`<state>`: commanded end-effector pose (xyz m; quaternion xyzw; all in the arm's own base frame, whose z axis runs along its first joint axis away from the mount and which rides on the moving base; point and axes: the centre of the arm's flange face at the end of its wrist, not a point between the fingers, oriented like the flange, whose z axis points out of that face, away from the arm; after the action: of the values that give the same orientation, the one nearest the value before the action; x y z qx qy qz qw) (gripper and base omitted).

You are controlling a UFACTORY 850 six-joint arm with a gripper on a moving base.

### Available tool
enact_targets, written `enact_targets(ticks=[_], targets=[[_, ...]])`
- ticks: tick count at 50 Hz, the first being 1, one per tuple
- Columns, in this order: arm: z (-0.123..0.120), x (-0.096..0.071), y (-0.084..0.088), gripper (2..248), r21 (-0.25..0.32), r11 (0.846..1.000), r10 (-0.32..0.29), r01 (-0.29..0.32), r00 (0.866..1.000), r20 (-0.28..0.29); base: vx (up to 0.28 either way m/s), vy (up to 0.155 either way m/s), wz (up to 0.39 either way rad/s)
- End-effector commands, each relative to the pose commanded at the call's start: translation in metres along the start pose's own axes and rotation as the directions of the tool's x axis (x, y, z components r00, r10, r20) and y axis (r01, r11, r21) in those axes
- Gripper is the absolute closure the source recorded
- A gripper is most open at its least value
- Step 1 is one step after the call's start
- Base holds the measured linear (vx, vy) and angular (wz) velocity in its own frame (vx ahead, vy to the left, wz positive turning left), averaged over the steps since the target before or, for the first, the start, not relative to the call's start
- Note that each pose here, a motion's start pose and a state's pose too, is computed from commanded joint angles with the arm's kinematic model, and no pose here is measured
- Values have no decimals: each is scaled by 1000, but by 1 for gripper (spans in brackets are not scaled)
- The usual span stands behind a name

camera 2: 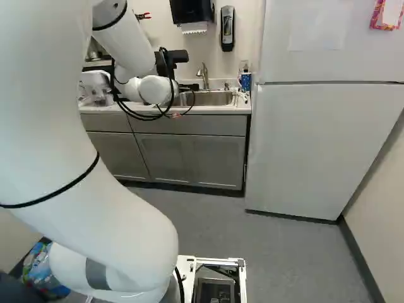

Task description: Rinse the cup and place it in the tray

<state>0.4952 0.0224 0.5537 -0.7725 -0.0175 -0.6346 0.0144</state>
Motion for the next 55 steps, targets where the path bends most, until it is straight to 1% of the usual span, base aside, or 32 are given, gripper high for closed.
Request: enact_targets(ticks=[35,55], targets=[[9,41,1,3,-1,1000,0,0,997,-75,0,0,0],[10,63,1,3,-2,1000,0,0,993,-117,0,0,0]])
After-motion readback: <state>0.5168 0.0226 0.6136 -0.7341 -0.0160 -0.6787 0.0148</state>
